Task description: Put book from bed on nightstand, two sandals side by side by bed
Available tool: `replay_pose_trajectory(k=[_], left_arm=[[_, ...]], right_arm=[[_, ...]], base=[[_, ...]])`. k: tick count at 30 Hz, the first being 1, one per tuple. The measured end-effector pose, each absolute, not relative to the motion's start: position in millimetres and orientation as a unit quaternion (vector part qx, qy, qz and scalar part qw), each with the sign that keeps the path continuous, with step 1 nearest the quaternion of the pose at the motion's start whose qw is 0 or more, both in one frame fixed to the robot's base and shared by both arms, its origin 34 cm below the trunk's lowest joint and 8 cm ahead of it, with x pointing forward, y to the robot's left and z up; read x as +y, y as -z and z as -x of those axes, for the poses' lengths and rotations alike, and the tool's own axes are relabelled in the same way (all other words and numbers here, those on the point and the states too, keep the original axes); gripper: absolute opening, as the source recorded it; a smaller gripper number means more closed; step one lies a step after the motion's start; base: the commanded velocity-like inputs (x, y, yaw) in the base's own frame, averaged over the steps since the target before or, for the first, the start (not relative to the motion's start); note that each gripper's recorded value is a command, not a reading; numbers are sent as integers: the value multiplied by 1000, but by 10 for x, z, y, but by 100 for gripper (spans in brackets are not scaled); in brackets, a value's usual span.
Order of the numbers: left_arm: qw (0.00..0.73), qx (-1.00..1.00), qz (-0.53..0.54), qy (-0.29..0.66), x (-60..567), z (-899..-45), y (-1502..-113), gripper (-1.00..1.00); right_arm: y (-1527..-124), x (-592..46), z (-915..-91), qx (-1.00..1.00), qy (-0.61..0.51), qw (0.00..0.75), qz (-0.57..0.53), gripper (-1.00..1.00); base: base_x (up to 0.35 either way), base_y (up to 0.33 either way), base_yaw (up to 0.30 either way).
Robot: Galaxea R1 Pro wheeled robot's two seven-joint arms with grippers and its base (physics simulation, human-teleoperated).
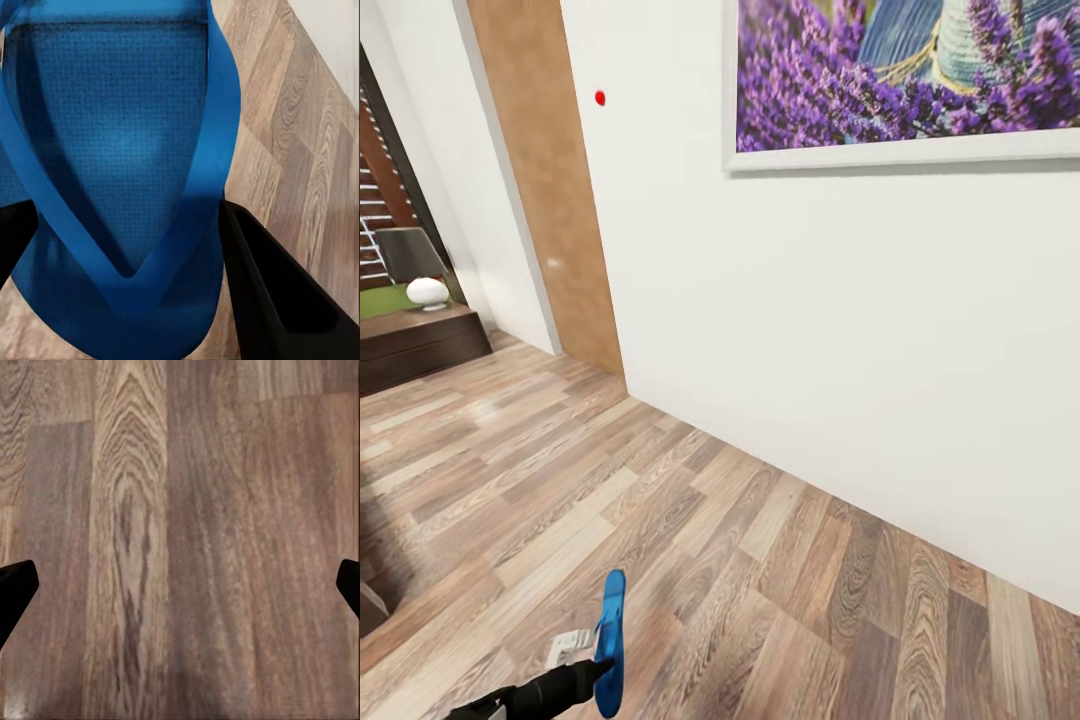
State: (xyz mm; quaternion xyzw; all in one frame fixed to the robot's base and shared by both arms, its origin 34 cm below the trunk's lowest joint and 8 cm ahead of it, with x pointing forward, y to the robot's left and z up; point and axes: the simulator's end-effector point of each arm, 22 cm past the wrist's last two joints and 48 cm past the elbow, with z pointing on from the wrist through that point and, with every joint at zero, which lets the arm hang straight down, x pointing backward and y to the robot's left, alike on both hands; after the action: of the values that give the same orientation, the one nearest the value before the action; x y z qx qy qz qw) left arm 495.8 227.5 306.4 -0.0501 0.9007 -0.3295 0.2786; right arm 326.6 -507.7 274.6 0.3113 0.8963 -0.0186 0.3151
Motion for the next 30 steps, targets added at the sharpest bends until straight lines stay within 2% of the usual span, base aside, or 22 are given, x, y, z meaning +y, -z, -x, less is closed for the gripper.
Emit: replay_pose_trajectory(k=[5, 11, 14, 17, 18, 21, 26, 30], left_arm=[[269, 902, 55, 332, 2217, -4905, -3127, -100], [268, 902, 55, 334, 2173, -4901, -3242, -100], [268, 901, 55, 336, 2146, -4913, -3308, -100], [268, 900, 54, 339, 2096, -4926, -3375, -100], [268, 900, 54, 339, 2093, -4931, -3398, -100], [262, 902, 53, 340, 2066, -4885, -3434, -100], [227, 916, 15, 330, 2029, -4336, -3299, -100], [233, 916, 16, 327, 2044, -4307, -3368, -100]], right_arm=[[-2730, -5028, -3180, 919, 72, 277, -271, 100], [-2748, -4258, -3465, 959, 27, 254, -119, 100], [-2866, -3619, -3616, 961, -85, 257, -60, 100], [-3251, -2584, -3392, 925, -322, 200, -19, 100], [-3340, -2484, -3358, 917, -349, 192, -18, 100], [-3486, -2388, -3327, 907, -379, 183, -17, 100], [-3492, -2436, -3129, 910, -382, 160, -39, 100], [-3540, -2519, -3110, 911, -376, 160, -61, 100]], base=[[0, 0, 0], [0, 0, 0], [0, 0, 0], [0, 0, 0], [0, 0, 0], [0, 0, 0], [0, 0, 0], [0, 0, 0]])
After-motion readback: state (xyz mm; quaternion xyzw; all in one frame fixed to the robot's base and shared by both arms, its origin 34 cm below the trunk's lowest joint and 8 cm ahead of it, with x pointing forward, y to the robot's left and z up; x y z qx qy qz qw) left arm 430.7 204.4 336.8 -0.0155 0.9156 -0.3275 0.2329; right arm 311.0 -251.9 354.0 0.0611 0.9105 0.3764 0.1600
